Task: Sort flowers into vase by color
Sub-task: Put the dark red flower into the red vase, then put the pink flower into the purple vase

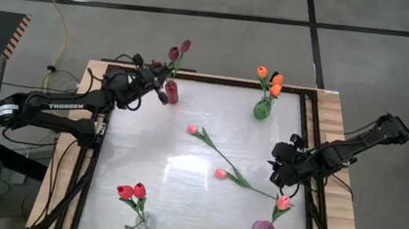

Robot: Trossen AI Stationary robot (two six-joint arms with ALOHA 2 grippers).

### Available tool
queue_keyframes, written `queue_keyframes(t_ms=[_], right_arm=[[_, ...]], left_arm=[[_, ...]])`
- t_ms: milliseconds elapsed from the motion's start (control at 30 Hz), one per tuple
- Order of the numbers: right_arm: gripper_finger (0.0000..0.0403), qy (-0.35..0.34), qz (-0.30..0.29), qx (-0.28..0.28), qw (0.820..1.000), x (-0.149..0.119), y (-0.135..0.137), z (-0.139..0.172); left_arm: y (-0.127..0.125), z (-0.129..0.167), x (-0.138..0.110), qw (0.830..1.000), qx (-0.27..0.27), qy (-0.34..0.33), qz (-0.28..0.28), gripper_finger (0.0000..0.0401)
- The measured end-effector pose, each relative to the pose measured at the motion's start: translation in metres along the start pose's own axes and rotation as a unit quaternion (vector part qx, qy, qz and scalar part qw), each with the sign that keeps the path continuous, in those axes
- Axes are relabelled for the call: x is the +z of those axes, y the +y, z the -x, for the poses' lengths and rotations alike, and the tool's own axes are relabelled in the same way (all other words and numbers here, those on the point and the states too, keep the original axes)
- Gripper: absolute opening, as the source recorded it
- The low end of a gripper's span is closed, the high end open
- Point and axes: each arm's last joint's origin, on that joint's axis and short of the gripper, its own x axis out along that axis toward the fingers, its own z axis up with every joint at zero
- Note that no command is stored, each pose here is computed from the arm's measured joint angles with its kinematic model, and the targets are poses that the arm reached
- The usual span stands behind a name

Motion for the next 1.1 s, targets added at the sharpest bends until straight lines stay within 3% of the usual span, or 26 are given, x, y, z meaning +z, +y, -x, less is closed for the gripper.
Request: queue_keyframes(t_ms=[333, 667, 933, 1100], right_arm=[[0.0195, 0.000, 0.000, 0.000, 1.000, 0.000, 0.000, 0.000], [0.0195, 0.000, 0.000, 0.000, 1.000, 0.000, 0.000, 0.000], [0.0195, 0.001, 0.000, 0.001, 1.000, 0.000, 0.000, 0.000], [0.0195, -0.001, -0.002, 0.002, 1.000, 0.000, 0.000, 0.000]], left_arm=[[0.000, 0.000, -0.003, 1.000, 0.015, 0.019, 0.012, 0.0078], [-0.001, 0.002, -0.009, 0.998, 0.008, 0.060, -0.012, 0.0149], [0.007, 0.018, -0.003, 0.997, 0.009, 0.075, -0.018, 0.0162], [0.010, 0.030, 0.003, 0.997, -0.030, 0.069, -0.005, 0.0162]])
